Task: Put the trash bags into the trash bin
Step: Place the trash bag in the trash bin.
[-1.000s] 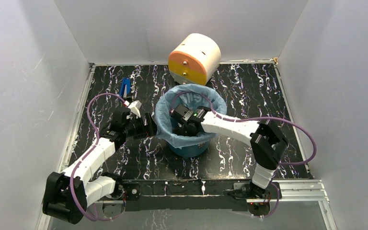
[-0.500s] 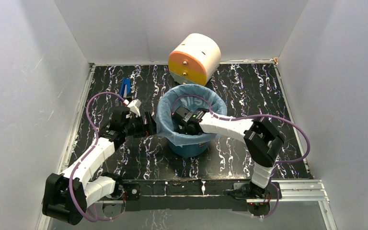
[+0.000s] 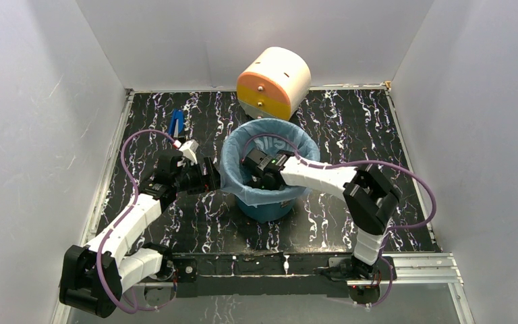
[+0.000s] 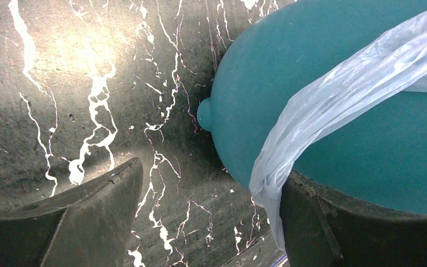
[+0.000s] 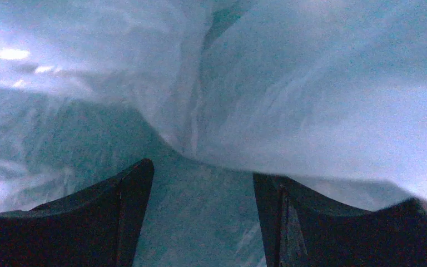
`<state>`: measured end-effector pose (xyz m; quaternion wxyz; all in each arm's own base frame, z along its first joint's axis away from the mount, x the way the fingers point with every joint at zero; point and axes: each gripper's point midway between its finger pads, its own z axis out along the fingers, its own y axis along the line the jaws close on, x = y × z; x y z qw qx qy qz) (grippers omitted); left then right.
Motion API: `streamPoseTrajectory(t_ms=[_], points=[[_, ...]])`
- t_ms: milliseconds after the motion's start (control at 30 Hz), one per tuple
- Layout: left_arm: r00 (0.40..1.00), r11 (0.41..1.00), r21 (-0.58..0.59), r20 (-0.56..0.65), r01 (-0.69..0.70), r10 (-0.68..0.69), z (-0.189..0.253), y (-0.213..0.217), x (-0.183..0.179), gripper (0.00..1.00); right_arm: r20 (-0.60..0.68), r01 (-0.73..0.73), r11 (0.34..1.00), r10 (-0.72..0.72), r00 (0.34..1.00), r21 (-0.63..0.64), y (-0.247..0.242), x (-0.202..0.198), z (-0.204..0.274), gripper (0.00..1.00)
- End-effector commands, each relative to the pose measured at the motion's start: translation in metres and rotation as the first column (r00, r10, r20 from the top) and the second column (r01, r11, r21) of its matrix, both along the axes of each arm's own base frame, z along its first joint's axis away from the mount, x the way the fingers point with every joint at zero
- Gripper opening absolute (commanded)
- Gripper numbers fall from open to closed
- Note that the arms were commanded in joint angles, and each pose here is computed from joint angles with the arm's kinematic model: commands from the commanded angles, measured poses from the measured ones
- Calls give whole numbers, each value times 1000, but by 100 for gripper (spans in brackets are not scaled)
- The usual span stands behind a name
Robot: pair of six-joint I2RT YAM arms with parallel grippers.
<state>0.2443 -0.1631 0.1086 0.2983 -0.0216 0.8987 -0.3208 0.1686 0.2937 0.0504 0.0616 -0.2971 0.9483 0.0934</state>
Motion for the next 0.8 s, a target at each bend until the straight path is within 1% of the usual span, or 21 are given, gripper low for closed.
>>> streamPoseTrajectory(t_ms=[0,167,400,467,500,533,567,633,667,700,767], points=[[999,1000,3,53,-1,0,17,0,7,81,23,19,995,-21,1000,96,9,2,46,75],[999,1000,3,54,-4,3,17,0,7,81,1,19,991,-19,1000,135,12,-4,56,76],[998,1000,4,56,-4,4,18,0,8,81,-35,13,987,-7,999,161,11,-15,58,76],[998,1000,3,59,0,0,18,0,8,81,-35,-18,980,25,999,198,15,-20,59,76],[998,1000,8,60,4,-5,17,0,8,81,-29,-70,976,77,997,207,15,-23,58,77],[998,1000,21,57,5,-6,15,1,8,81,19,-76,983,74,997,168,9,-16,50,77],[998,1000,31,57,6,-7,13,2,8,82,56,-51,992,44,997,118,0,-8,43,77],[998,999,34,52,17,-19,14,2,8,81,127,-51,997,44,991,52,-11,-3,42,76],[999,999,31,48,23,-25,14,1,8,81,201,-49,998,40,979,39,-13,4,48,76],[999,999,28,47,23,-25,14,0,8,81,247,-76,996,60,967,56,-11,7,55,77],[998,1000,19,50,22,-23,14,-1,8,81,304,-151,977,99,947,150,0,8,69,80]])
